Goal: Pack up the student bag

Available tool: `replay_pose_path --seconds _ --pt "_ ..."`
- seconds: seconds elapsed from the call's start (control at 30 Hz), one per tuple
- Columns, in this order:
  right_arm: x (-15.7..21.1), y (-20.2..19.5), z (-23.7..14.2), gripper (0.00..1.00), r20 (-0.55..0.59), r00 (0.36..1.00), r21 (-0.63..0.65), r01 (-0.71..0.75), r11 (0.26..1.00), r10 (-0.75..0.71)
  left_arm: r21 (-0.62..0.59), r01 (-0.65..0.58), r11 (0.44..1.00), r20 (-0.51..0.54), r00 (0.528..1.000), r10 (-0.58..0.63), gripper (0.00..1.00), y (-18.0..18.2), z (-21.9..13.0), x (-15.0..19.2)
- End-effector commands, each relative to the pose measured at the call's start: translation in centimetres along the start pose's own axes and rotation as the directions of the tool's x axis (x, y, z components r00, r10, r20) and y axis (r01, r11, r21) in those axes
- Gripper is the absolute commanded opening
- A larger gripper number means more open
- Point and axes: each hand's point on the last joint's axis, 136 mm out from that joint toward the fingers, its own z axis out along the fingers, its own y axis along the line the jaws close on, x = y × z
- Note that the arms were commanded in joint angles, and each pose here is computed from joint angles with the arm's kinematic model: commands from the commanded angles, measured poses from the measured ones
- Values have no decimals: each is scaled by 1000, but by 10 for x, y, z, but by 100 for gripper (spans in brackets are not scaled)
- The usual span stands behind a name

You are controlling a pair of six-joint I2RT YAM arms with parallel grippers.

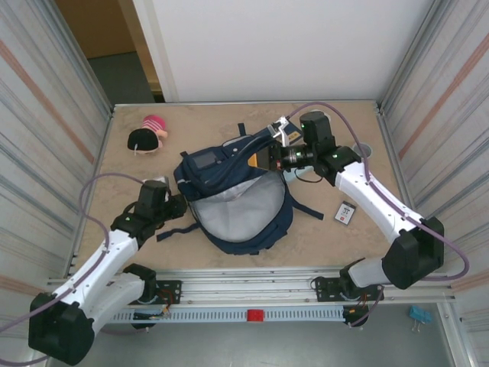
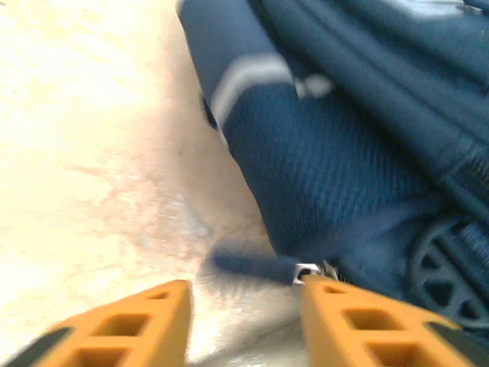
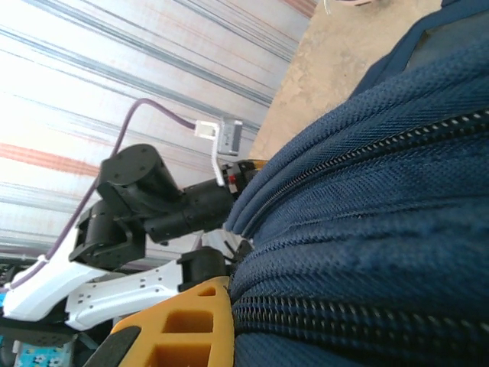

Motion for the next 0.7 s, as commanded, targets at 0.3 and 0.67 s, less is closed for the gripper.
replay_pose_path --seconds 0.3,0.67 --pt "-6 47 72 1 85 988 -99 139 985 -131 -107 -2 994 284 958 32 65 4 -88 -86" --pt "14 64 167 0 -10 999 -246 39 968 -43 -144 -6 990 336 940 55 67 6 -98 -120"
